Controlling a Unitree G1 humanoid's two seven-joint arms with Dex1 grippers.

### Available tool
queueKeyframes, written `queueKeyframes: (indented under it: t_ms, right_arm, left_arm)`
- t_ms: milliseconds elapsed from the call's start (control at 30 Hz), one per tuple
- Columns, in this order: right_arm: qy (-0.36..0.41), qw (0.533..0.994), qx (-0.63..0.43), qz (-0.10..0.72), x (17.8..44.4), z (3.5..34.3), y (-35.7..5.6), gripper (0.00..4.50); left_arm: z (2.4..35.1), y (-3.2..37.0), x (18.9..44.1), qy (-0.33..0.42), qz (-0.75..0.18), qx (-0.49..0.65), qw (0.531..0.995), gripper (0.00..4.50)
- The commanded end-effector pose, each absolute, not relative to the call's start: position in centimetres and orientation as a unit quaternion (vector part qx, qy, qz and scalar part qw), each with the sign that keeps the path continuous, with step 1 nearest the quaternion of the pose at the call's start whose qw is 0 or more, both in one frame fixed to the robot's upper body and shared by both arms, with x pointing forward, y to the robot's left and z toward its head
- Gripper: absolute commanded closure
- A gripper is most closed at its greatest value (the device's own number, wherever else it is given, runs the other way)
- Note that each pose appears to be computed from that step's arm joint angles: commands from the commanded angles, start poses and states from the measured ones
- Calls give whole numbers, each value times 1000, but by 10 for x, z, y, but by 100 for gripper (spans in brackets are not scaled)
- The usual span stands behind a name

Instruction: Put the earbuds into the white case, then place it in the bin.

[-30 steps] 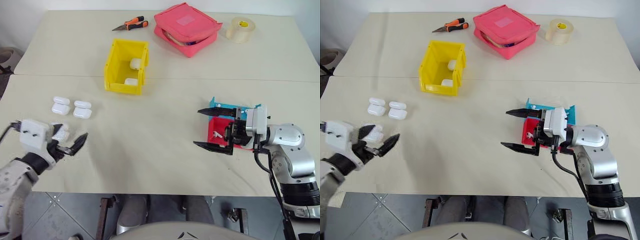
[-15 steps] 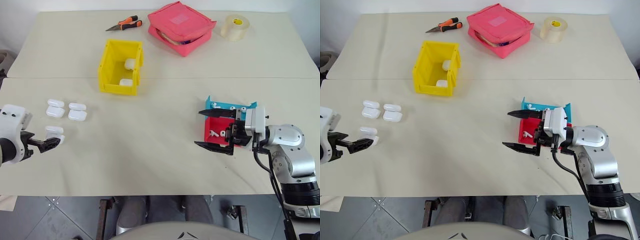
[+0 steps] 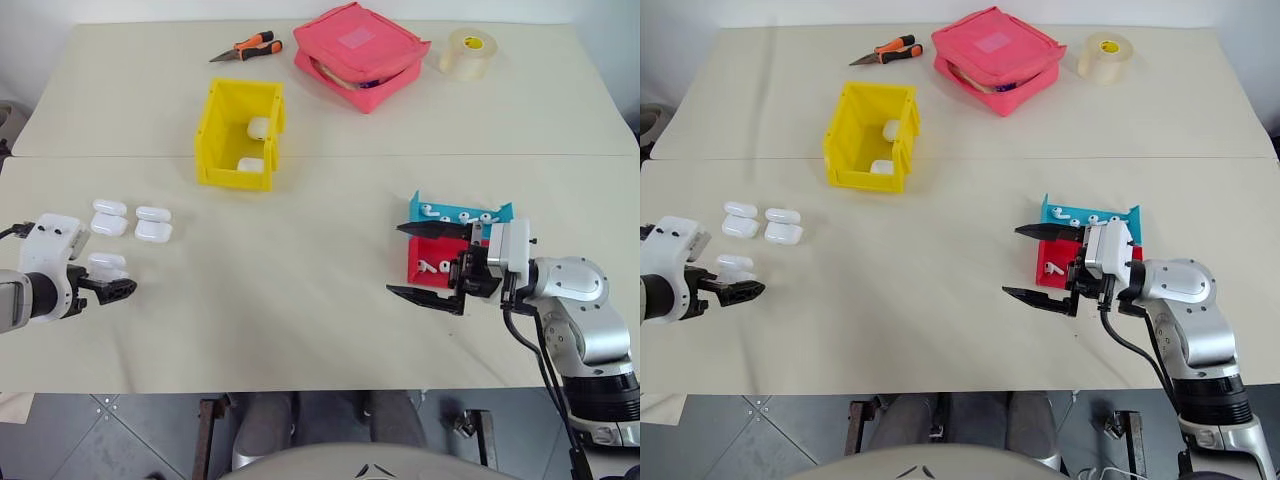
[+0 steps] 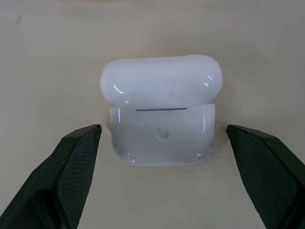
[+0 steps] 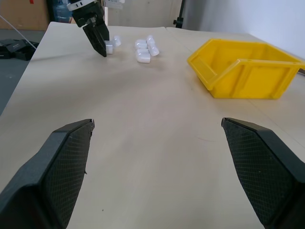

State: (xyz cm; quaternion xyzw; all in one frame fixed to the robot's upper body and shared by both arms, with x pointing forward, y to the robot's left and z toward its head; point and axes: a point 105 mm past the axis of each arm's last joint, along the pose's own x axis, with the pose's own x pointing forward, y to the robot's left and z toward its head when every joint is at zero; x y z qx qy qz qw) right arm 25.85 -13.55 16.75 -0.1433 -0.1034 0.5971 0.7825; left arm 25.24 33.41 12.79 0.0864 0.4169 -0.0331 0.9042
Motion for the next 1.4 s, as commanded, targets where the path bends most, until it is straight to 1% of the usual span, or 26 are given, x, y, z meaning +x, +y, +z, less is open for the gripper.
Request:
queueKeyframes:
  t_ms: [33, 67, 133, 167, 267, 300, 433, 500, 567, 667, 733, 833, 933, 967, 1067, 1133, 1233, 1267, 1367, 1400]
  right_arm:
    - [-124, 780, -154, 593, 254, 177, -135, 0]
    - [-124, 780, -154, 593, 255, 177, -135, 0]
    - [-125, 781, -153, 592, 255, 176, -134, 0]
    - [-124, 781, -153, 592, 255, 176, -134, 0]
    - [-124, 782, -153, 592, 256, 176, -134, 0]
    - [-124, 782, -153, 591, 256, 177, -135, 0]
    - [-123, 783, -156, 590, 257, 177, -136, 0]
    - [-122, 784, -157, 588, 258, 177, -138, 0]
    - [-120, 785, -157, 587, 259, 177, -139, 0]
    - [-117, 787, -158, 585, 260, 178, -142, 0]
    - [-114, 789, -159, 583, 261, 178, -144, 0]
    - [-109, 794, -161, 577, 262, 178, -147, 0]
    - [-104, 800, -167, 566, 261, 180, -152, 0]
    - [-102, 804, -169, 561, 261, 180, -155, 0]
    - [-95, 818, -180, 537, 258, 182, -166, 0]
    - [-89, 827, -187, 522, 255, 183, -173, 0]
    - [-78, 846, -203, 486, 246, 185, -190, 0]
    - [-72, 855, -209, 468, 241, 185, -198, 0]
    - [-50, 876, -226, 424, 226, 184, -220, 0]
    - [-43, 880, -229, 413, 221, 184, -226, 0]
  left_arm:
    - [123, 338, 250, 425, -21, 79, 901, 2]
    - [122, 338, 249, 425, -20, 76, 902, 2]
    - [120, 339, 249, 423, -18, 74, 903, 42]
    - [120, 340, 250, 422, -16, 73, 904, 66]
    - [118, 343, 249, 421, -11, 69, 904, 159]
    - [118, 343, 249, 420, -12, 67, 905, 174]
    - [123, 338, 251, 385, -24, 43, 922, 174]
    - [135, 328, 257, 312, -67, 37, 947, 174]
    - [146, 319, 255, 255, -112, 44, 960, 174]
    - [155, 299, 238, 179, -208, 66, 959, 174]
    - [157, 289, 229, 141, -256, 80, 953, 174]
    - [165, 270, 226, 75, -317, 82, 942, 174]
    - [173, 238, 229, -5, -390, 96, 916, 174]
    - [173, 225, 231, -18, -416, 96, 904, 174]
    - [179, 173, 238, -88, -506, 74, 855, 174]
    - [178, 150, 242, -111, -545, 63, 829, 174]
    - [178, 112, 250, -152, -604, 29, 782, 174]
    - [177, 97, 252, -166, -628, 23, 760, 174]
    - [178, 65, 258, -213, -670, 15, 711, 174]
    - [178, 58, 260, -228, -675, 17, 702, 174]
